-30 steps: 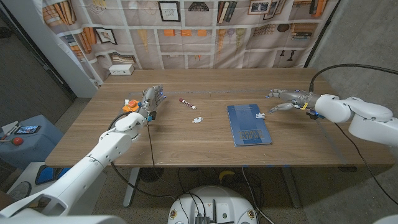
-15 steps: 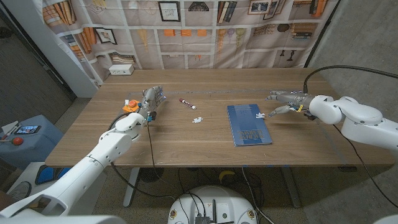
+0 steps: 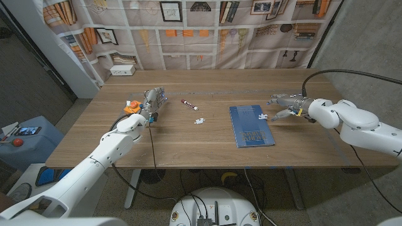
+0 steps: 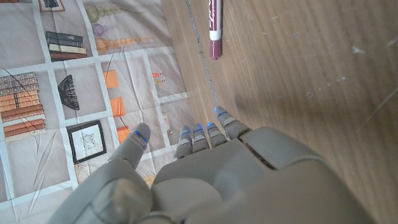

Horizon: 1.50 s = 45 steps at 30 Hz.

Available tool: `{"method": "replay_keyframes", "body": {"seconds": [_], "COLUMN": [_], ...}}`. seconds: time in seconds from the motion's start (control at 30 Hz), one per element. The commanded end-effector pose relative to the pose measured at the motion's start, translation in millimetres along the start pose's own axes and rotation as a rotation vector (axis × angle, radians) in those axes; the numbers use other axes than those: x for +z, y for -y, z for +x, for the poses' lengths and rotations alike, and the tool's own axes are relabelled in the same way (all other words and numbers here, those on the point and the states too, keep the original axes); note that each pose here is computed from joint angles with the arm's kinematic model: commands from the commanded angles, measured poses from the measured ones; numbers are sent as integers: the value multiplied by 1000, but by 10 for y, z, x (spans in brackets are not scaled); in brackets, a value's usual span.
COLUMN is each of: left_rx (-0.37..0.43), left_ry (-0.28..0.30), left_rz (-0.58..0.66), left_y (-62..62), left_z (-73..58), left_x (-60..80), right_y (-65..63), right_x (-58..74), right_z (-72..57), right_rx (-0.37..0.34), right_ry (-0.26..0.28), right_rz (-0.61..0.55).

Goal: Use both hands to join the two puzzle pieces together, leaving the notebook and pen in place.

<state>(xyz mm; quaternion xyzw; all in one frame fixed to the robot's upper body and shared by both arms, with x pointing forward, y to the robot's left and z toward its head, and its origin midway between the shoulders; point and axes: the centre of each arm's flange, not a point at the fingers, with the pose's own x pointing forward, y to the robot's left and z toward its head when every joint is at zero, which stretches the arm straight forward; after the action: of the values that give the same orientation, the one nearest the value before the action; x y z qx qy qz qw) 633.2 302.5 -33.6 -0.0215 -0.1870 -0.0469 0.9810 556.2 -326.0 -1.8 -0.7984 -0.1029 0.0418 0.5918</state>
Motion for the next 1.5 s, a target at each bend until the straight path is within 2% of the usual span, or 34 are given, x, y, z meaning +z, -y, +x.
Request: {"method": "replay_keyframes", "body": {"seconds": [0.03, 1.1, 1.5], "left_rx": [-3, 1, 5], "left_ry": [-10, -28, -30], "left_rz": [2, -3, -3], "left_y": [33, 89, 85], "left_z": [-13, -95, -134], "left_x": [-6, -86, -98], "right_y": [-57, -159, -195], "right_x": [27, 123, 169], "right_z": [51, 194, 223], "right_rx": [-12, -18, -49], "right_ry": [-22, -33, -44], "right_rz": [-41, -50, -52]}}
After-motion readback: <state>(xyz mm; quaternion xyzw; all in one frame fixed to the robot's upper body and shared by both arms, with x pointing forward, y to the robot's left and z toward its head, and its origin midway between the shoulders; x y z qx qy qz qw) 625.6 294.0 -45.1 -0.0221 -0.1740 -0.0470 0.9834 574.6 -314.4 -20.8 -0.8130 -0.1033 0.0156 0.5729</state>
